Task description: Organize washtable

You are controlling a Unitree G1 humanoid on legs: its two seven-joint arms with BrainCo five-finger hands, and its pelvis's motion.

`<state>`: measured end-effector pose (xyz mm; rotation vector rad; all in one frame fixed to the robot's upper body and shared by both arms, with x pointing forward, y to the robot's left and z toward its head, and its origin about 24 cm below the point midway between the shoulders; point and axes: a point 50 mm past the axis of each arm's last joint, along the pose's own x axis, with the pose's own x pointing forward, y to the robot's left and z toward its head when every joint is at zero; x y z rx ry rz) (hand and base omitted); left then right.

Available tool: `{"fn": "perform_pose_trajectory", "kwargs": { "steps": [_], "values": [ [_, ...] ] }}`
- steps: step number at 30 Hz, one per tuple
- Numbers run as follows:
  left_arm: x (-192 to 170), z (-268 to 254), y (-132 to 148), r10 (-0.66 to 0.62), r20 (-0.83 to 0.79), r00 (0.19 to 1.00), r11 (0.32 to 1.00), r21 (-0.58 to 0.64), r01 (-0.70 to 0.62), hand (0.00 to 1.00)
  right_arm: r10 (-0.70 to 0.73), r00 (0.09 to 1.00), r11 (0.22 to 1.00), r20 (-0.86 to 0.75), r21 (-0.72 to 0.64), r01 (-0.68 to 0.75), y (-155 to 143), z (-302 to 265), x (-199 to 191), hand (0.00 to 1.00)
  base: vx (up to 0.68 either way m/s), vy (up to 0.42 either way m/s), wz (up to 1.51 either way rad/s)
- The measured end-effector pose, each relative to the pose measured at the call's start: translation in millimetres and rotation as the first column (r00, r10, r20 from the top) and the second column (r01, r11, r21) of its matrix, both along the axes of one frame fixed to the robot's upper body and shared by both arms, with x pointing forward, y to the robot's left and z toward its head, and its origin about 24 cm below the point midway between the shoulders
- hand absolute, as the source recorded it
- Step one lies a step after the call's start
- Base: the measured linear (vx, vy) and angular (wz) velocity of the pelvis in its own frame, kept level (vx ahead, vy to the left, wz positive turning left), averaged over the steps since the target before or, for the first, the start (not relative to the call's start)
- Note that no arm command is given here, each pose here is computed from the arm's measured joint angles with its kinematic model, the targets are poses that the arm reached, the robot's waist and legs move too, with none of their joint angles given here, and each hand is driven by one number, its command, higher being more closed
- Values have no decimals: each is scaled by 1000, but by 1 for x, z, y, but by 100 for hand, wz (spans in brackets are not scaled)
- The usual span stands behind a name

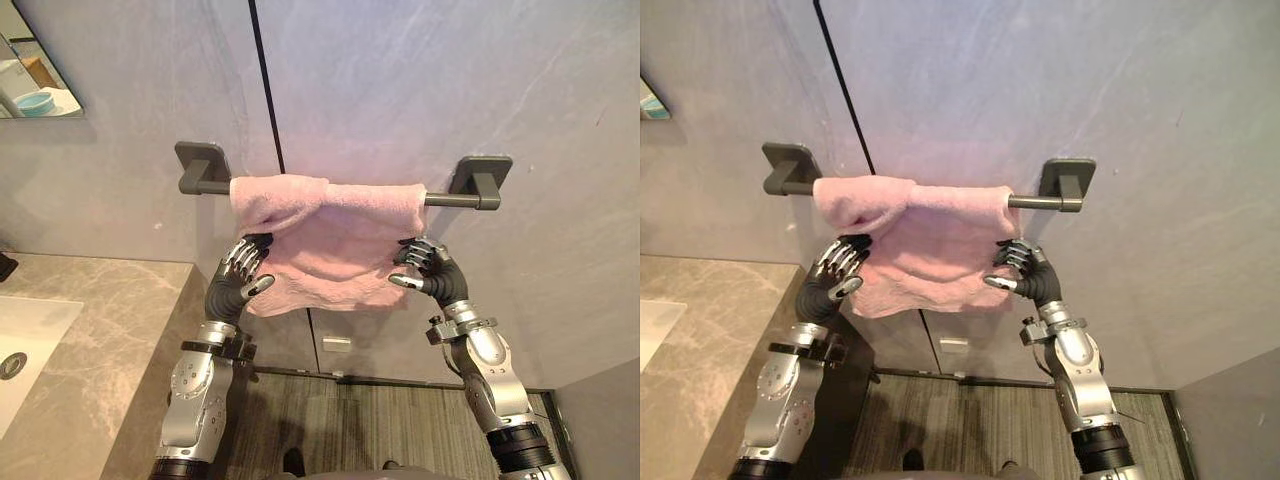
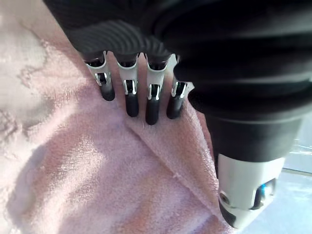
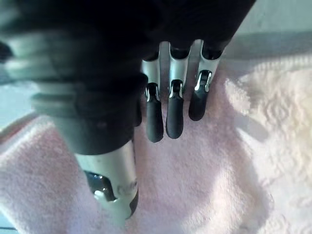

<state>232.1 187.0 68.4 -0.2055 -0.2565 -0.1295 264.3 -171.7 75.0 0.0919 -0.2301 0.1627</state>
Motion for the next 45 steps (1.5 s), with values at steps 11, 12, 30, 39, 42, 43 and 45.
{"fn": "perform_pose_trajectory", "kwargs": {
  "steps": [11, 12, 30, 39, 42, 43, 45],
  "values": [
    [0, -15, 21, 121, -66, 990, 992, -12, -122, 0, -164, 986, 985, -6, 44, 165, -30, -3, -1, 0, -6, 2, 0],
    [0, -16, 22, 129, -71, 989, 991, -13, -130, 0, -171, 985, 984, -4, 47, 171, -32, -2, -1, 0, 0, 0, 0],
    [-13, -18, 49, 238, -75, 968, 971, -9, -239, 0, -406, 912, 914, -52, 0, 407, -89, -17, -34, 0, 2, 0, 0],
    [-43, -42, 52, 236, -186, 954, 970, 103, -220, 0, -469, 870, 882, -154, -133, 452, -107, -42, -72, 0, 0, 0, 0],
    [-52, -64, 53, 238, -285, 929, 968, 149, -203, 0, -474, 852, 879, -221, -174, 443, -106, -57, -90, 0, 0, 0, 0],
    [-55, -68, 53, 238, -301, 924, 968, 156, -199, 0, -470, 852, 881, -232, -178, 438, -105, -59, -92, 0, 0, 0, 0],
    [-63, -83, 51, 231, -371, 899, 968, 179, -175, 0, -454, 843, 890, -290, -204, 409, -103, -73, -100, 0, 0, 0, 0]
  ]
}}
